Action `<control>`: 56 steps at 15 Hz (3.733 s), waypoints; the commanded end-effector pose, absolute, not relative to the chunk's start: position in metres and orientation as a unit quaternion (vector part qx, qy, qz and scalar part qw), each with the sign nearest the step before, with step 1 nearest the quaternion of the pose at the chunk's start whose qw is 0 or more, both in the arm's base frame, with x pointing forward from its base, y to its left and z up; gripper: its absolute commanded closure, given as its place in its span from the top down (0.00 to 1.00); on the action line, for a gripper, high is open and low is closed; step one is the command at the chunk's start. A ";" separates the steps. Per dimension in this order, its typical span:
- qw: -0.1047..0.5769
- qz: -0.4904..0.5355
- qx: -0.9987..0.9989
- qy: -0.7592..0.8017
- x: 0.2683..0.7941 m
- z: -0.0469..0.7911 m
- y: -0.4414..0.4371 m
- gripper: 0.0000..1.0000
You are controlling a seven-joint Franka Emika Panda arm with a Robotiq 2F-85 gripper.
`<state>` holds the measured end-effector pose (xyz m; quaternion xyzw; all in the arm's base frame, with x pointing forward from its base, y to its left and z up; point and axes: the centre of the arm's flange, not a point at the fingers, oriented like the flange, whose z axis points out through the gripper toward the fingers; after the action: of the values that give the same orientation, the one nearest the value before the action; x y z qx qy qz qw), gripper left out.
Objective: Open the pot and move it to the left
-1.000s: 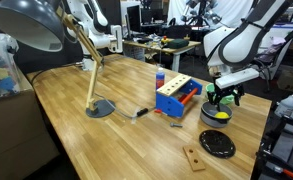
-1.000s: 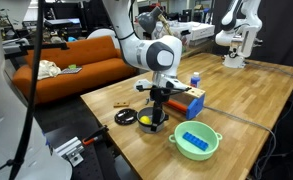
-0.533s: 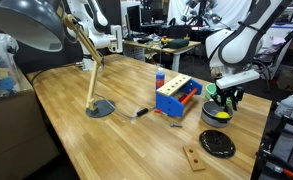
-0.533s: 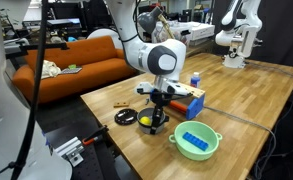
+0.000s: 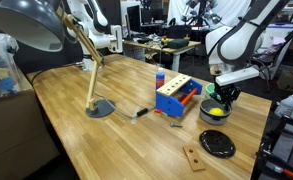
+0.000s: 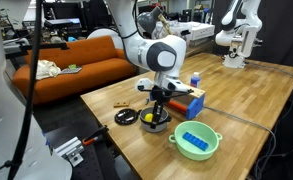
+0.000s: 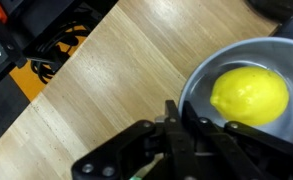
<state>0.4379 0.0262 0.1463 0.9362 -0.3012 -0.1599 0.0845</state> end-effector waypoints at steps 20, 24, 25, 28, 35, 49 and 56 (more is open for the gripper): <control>0.030 -0.135 0.976 -0.170 0.410 0.199 0.062 0.01; 0.048 -0.127 0.986 -0.093 0.399 0.202 0.094 0.01; 0.052 -0.126 0.988 -0.073 0.396 0.204 0.104 0.01; 0.056 -0.123 0.991 -0.018 0.384 0.208 0.142 0.01; 0.066 -0.116 0.989 0.064 0.370 0.209 0.241 0.01; 0.061 -0.108 0.989 0.081 0.370 0.199 0.287 0.06; 0.045 -0.079 0.988 0.124 0.385 0.212 0.337 0.01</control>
<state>0.3743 0.3122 0.2090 0.9898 0.0986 -0.0909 0.0486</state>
